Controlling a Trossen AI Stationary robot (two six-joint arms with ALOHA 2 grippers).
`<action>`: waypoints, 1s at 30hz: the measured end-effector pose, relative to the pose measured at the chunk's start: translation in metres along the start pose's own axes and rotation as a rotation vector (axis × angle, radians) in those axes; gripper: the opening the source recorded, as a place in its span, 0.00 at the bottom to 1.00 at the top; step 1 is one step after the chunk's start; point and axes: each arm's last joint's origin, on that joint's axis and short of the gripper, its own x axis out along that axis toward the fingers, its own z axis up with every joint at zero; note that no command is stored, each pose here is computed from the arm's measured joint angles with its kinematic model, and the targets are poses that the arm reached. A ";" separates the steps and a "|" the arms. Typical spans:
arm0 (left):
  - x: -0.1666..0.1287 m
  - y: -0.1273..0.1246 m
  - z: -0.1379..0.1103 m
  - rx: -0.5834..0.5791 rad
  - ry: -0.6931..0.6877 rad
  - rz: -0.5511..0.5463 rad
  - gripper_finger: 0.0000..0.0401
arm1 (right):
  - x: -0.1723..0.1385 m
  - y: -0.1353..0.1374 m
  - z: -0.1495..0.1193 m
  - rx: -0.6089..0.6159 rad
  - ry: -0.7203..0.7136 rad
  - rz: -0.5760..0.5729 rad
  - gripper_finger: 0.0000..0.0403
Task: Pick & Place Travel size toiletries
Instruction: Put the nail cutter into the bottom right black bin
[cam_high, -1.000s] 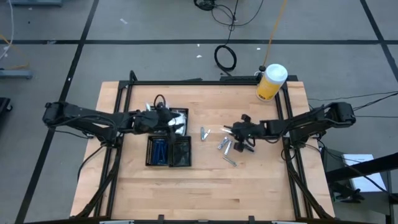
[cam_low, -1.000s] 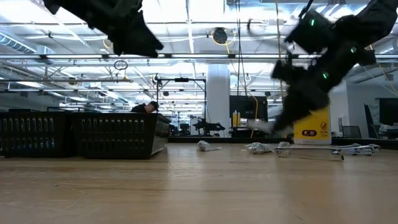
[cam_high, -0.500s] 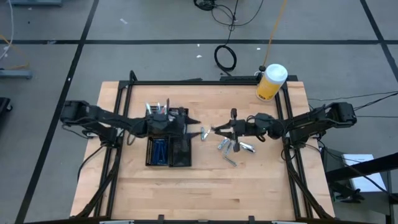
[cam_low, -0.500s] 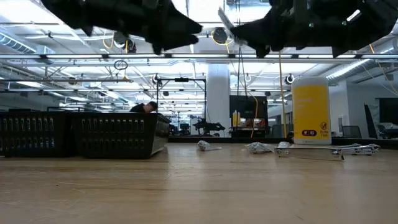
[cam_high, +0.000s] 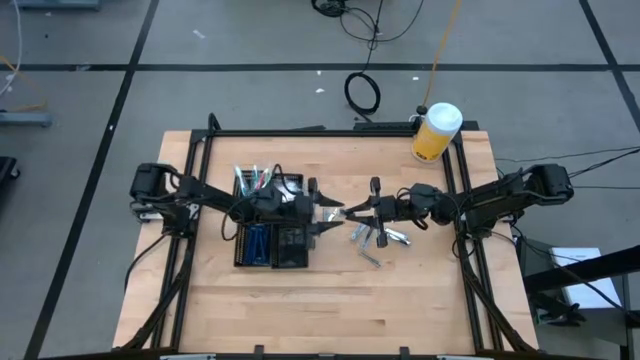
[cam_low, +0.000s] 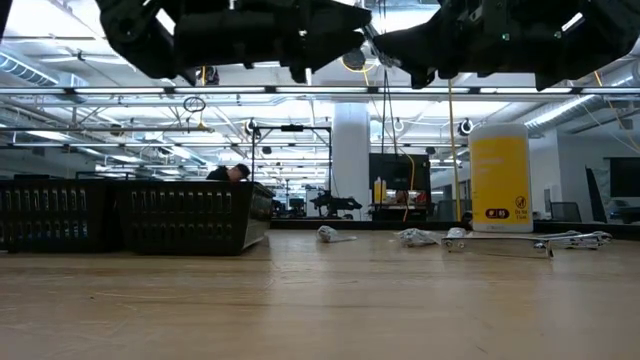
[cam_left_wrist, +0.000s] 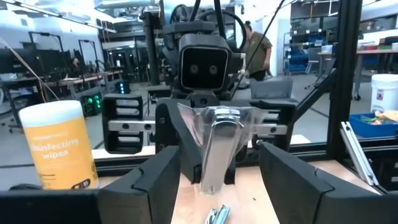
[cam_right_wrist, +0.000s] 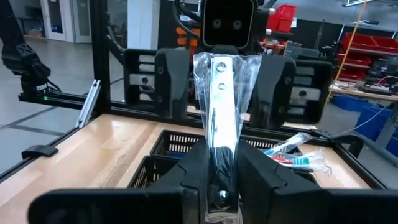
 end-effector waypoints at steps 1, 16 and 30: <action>0.003 0.000 0.000 0.000 0.000 0.000 0.53 | 0.000 0.000 0.000 0.000 0.000 0.000 0.12; 0.021 0.006 -0.002 0.031 0.011 0.012 0.53 | 0.000 0.000 -0.002 0.004 0.021 0.001 0.12; 0.020 0.007 -0.004 0.067 0.018 -0.042 0.31 | 0.000 0.001 -0.002 0.002 0.018 0.023 0.12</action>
